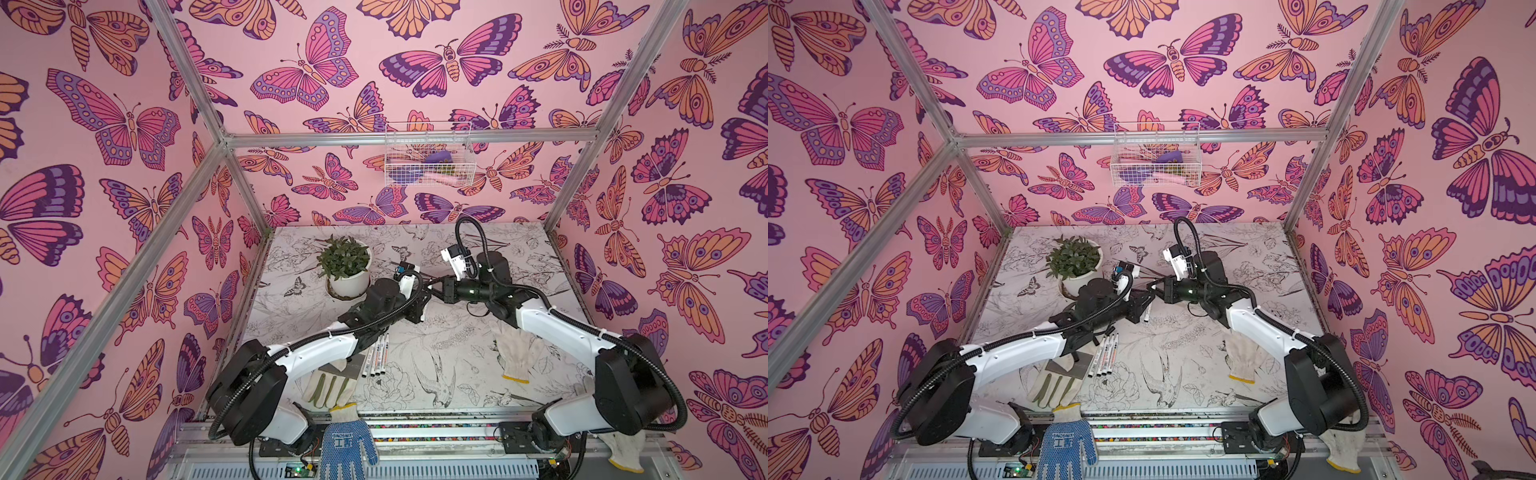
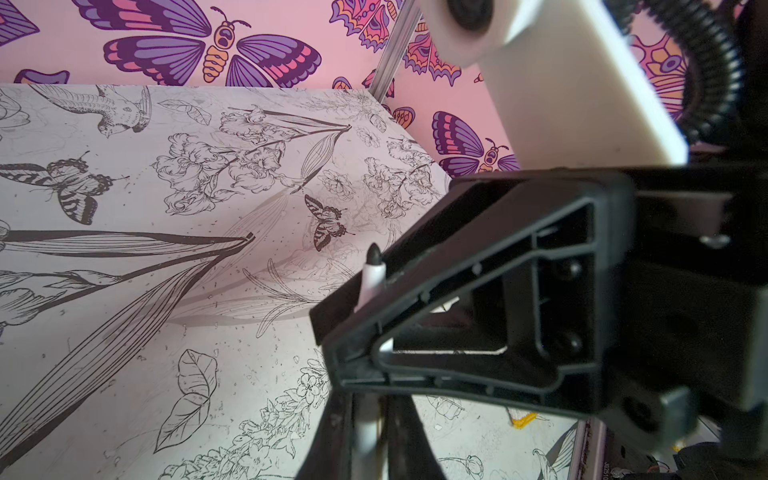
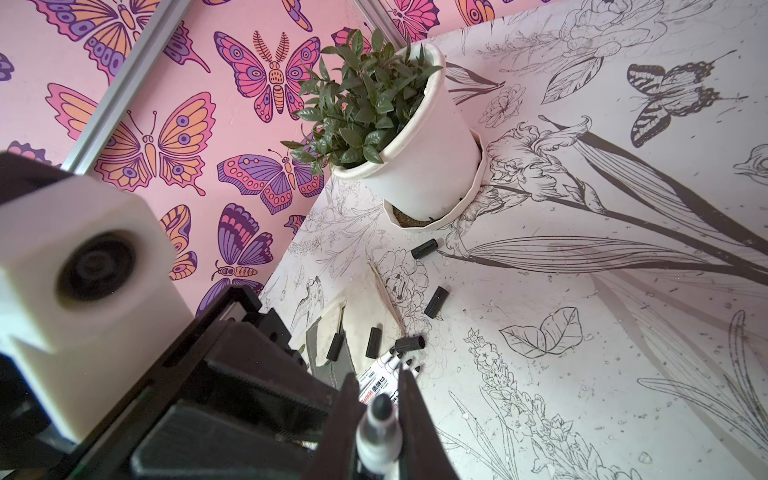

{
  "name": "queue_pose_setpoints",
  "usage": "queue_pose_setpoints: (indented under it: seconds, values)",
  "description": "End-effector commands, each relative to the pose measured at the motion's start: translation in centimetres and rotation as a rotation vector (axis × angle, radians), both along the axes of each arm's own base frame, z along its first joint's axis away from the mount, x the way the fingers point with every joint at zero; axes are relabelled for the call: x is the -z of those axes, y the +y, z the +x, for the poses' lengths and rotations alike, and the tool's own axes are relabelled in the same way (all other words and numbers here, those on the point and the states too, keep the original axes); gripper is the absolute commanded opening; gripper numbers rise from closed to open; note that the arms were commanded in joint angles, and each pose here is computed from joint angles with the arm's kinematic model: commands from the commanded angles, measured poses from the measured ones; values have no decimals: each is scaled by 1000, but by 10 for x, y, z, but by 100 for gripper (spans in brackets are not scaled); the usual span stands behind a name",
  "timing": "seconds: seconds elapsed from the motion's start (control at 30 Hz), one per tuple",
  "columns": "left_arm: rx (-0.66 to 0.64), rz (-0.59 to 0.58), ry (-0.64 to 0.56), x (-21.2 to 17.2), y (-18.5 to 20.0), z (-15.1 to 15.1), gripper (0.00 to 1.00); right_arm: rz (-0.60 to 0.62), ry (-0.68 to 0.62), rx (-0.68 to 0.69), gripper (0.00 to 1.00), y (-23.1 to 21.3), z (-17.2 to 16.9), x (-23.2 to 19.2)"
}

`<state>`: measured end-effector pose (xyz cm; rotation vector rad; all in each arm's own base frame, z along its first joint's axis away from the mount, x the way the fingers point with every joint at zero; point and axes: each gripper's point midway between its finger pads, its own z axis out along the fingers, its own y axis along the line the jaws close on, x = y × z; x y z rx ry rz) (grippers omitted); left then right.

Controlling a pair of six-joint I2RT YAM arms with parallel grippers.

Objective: Insert the pens into the pen caps

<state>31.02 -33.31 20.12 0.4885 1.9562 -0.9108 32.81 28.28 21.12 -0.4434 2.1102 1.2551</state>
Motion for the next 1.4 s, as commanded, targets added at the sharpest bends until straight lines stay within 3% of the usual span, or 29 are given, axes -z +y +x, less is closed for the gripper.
queue_pose_setpoints:
  seconds: [0.0,0.07,0.13,0.27,0.67,0.9,1.17,1.37]
  values:
    - [27,-21,-8,-9,-9,-2,28,28,-37,20,7,-1,8,-23]
    - [37,-9,4,-5,-9,-4,41,43,-37,37,6,-5,11,-28]
    - [49,2,19,1,-9,-7,47,59,-39,46,6,-8,12,-33]
    - [52,21,29,6,-6,-10,51,63,-56,51,6,-10,12,-39]
    - [54,35,13,2,-13,-1,46,72,-71,55,6,-14,9,-46]
    - [75,34,14,2,-17,-1,33,81,-68,63,6,-14,11,-47]
    - [76,38,45,11,-18,-2,33,112,-77,75,6,-19,13,-57]
    - [83,28,16,0,-21,1,28,111,-71,74,6,-19,11,-55]
